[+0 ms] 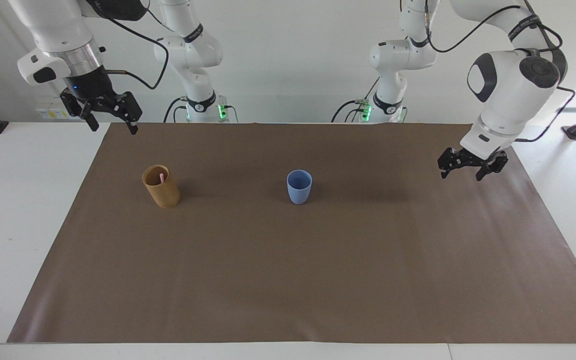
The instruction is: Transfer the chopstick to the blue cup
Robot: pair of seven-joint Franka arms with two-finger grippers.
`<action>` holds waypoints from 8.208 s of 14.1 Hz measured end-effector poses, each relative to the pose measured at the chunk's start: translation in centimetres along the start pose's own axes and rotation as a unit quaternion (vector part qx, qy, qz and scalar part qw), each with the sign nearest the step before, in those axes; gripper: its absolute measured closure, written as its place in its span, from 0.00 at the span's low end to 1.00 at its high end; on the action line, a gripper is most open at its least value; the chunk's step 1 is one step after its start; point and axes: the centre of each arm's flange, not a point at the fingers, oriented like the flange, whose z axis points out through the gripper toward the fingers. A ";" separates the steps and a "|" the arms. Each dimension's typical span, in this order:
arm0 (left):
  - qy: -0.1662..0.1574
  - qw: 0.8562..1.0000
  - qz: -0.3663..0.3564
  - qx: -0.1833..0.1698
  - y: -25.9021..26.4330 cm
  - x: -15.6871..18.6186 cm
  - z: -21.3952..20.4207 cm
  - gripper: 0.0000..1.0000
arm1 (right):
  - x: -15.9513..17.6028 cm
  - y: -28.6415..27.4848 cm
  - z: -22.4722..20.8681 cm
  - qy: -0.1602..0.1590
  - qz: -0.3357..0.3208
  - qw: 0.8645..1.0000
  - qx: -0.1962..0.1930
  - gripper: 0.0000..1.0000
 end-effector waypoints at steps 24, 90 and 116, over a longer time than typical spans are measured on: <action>-0.011 0.999 -0.012 -0.036 -0.6 -1.8 -4.3 0.00 | 1.2 -6.4 14.3 -0.084 -0.098 0.987 -0.097 0.91; -0.008 0.999 -0.014 -0.035 -0.7 -2.7 -5.3 0.00 | -6.3 -11.9 1.2 0.053 0.100 0.990 0.083 0.00; -0.007 0.999 -0.014 -0.035 -0.7 -2.7 -5.3 0.00 | -2.3 0.9 -2.5 -0.032 0.048 0.998 0.029 0.00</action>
